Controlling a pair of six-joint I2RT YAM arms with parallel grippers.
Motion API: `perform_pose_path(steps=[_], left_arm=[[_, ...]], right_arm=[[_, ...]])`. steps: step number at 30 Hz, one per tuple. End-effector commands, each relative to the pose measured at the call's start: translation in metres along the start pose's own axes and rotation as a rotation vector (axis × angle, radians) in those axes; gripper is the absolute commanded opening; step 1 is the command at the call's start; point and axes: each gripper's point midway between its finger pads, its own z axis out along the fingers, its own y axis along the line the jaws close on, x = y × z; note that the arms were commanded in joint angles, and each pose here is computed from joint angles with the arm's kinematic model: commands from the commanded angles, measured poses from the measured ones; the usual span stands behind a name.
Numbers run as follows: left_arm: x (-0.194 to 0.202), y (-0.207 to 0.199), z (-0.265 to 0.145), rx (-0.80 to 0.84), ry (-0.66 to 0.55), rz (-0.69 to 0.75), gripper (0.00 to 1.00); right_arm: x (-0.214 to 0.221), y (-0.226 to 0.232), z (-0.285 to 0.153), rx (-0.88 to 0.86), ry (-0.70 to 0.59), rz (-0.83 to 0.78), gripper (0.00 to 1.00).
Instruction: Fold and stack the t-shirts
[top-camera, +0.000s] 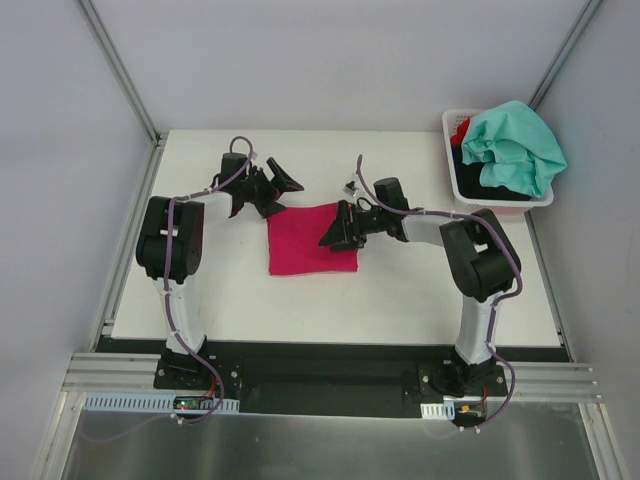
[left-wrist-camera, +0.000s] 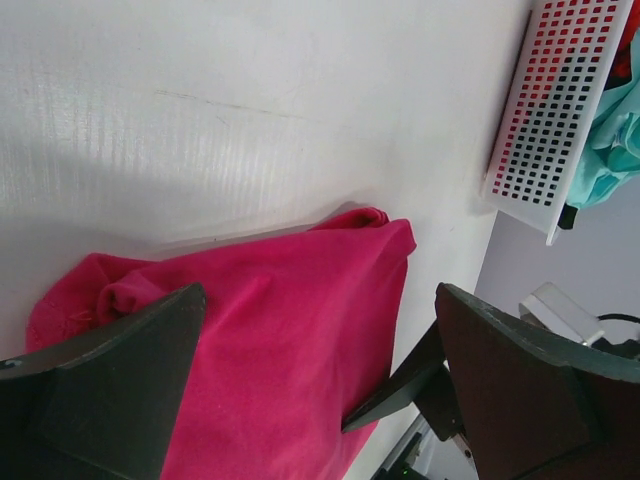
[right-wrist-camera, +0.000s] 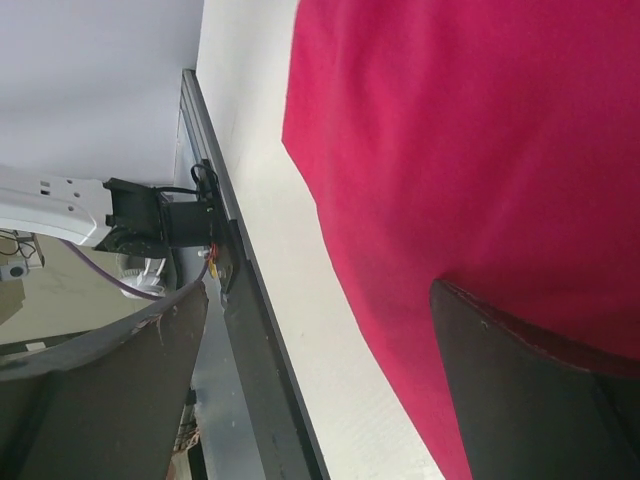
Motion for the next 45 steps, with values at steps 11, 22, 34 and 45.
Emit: perform_pose_path(steps=[11,22,34,45], left_arm=[[-0.003,0.012,-0.002,-0.047,-0.012,0.038,0.99],[-0.019,0.010,-0.025,-0.074,-0.056,0.067,0.99],[-0.018,-0.098,-0.092,-0.003,-0.116,0.252,0.99],[0.087,-0.102,-0.080,0.020,0.079,0.212,0.99]], right_arm=[[0.066,-0.016,0.002,0.063,0.087,0.004,0.96],[0.069,-0.002,-0.012,0.109,0.105,-0.043,0.96],[0.009,0.084,-0.031,0.083,-0.001,-0.218,0.96],[-0.013,0.076,-0.098,0.465,-0.207,-0.215,0.96]])
